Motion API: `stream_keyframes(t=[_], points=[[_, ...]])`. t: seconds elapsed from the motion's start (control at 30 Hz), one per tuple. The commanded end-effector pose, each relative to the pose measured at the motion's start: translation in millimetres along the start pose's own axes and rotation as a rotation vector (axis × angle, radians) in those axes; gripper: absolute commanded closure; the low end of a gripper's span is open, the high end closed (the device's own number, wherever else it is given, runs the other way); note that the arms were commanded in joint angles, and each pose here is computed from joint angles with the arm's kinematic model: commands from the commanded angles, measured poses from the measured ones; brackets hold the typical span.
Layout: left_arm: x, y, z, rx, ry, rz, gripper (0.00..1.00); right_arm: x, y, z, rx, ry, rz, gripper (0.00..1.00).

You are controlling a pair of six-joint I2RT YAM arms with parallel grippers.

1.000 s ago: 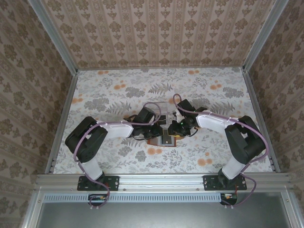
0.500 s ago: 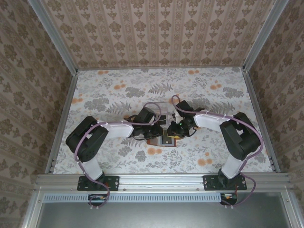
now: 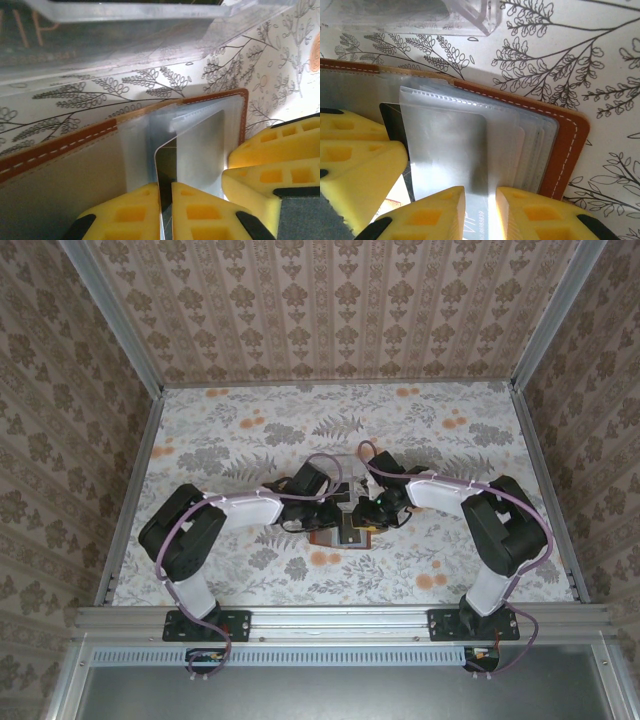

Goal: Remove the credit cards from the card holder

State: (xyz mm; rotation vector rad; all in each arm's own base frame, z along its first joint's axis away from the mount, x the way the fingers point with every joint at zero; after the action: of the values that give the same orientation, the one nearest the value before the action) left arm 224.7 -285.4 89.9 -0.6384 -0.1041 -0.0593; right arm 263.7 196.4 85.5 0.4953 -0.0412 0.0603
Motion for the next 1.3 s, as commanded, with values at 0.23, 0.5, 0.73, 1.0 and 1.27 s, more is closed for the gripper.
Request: stream_keyframes(t=[0.23,0.5,0.73,1.0,1.27], points=[[3.1,7.0,22.8,0.115,0.006,-0.063,0.92,-13.3,-29.1,-15.2,-0.185,0.068,-0.023,0.72],[11.7,3.9,42.1,0.186,-0.004,-0.111,0.94,-12.5,-26.9,-11.8,-0.183,0.063,-0.018,0.72],[14.7,-1.1,52.3,0.233,0.02,-0.153,0.93,-12.5,-25.2,-10.0,-0.174,0.059,-0.017,0.72],[19.1,-8.4,51.1,0.224,0.026,-0.154,0.92,-13.7,-24.9,-9.5,-0.172,0.057,-0.016,0.72],[13.6,-23.7,33.6,0.14,0.042,-0.139,0.85,-13.6,-24.6,-9.5,-0.168,0.057,-0.015,0.72]])
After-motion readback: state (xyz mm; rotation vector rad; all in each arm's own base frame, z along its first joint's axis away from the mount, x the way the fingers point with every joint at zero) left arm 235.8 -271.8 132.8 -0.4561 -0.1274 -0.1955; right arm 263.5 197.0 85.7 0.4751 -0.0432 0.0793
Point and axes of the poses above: each hand's point on the last joint's axis, 136 mm out from that joint toward the fingers, its own z axis back along the fingers, its own y axis along the line the jaws close on, x = y × z, the point moved 7 cm from there along z, back along the fingers, and after that the axes turned 2 degrees about z, right-handed, at the moved point
